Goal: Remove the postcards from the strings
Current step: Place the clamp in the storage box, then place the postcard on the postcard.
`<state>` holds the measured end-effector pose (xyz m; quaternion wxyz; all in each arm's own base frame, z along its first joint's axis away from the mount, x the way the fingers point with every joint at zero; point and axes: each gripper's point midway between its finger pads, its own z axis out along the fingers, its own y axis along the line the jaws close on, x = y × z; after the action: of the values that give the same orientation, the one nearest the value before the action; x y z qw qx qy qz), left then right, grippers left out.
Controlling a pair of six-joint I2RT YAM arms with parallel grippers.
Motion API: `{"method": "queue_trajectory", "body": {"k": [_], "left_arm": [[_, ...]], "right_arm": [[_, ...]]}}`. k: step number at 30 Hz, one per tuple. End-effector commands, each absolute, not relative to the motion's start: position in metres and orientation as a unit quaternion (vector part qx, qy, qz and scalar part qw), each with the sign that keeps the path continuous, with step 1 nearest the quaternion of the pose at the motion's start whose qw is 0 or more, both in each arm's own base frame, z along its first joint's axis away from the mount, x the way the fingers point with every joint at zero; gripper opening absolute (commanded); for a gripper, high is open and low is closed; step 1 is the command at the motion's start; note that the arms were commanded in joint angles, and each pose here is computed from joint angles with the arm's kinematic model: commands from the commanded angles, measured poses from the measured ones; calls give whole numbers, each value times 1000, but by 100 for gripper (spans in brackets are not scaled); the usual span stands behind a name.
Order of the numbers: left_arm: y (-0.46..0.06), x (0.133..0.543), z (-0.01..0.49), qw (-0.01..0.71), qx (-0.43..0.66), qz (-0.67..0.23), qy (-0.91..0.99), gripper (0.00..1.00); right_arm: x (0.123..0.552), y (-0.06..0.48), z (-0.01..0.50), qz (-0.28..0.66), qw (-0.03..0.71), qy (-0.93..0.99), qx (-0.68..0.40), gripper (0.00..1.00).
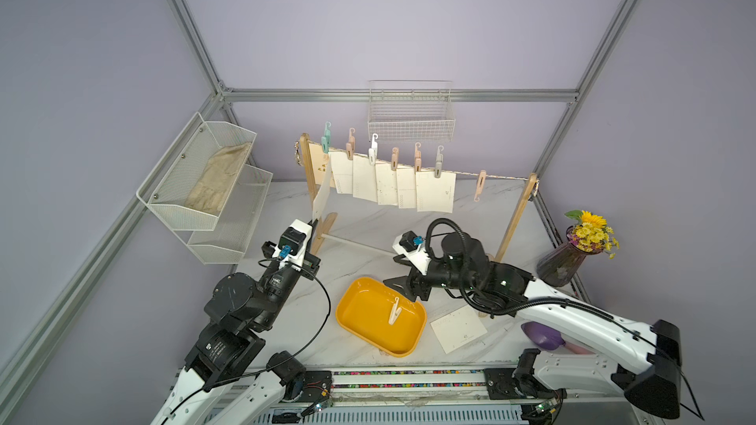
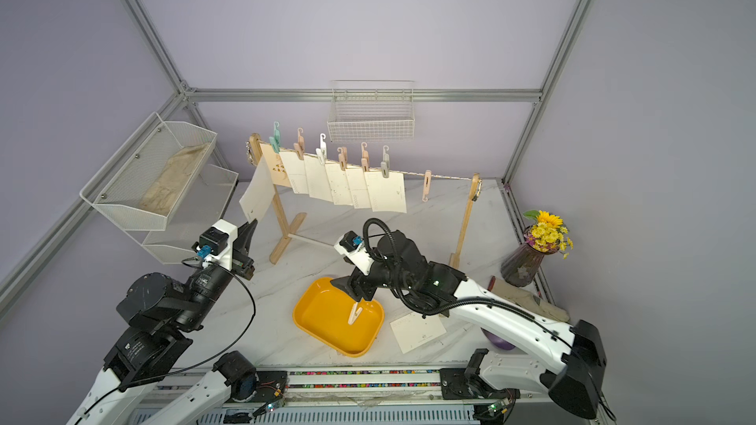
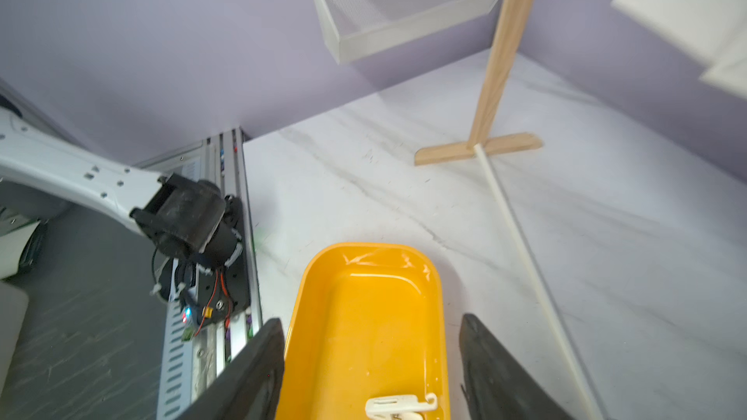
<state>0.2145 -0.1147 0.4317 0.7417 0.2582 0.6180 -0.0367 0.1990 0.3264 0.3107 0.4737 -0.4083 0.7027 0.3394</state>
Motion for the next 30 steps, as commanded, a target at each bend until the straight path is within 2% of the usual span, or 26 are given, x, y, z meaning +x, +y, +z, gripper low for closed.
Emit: {"method": "queue_trajectory", "body": {"k": [1,6,12,22,28,30], "left_arm": [[-158,185,439,703,357,-152,596,0],[-209,171,406,596,428,-288,615,0],[-266,155,353,438,468,-424,640,0],[-339,134,264,225,464,-481,709,0],[-374,134,224,112,430,-494,748,0],[-385,131,215,95,429,-489,753,0]], "right_arm": [[215,285,339,297,543,718,-318,71],[215,241,368,278,593,716,-240,71],[202,211,406,279,649,674,-217,71],[177,179,452,293,709,607,-207,71],[178,181,451,292,712,603,-210,71],[178,182,450,295,712,601,-210,71]]}}
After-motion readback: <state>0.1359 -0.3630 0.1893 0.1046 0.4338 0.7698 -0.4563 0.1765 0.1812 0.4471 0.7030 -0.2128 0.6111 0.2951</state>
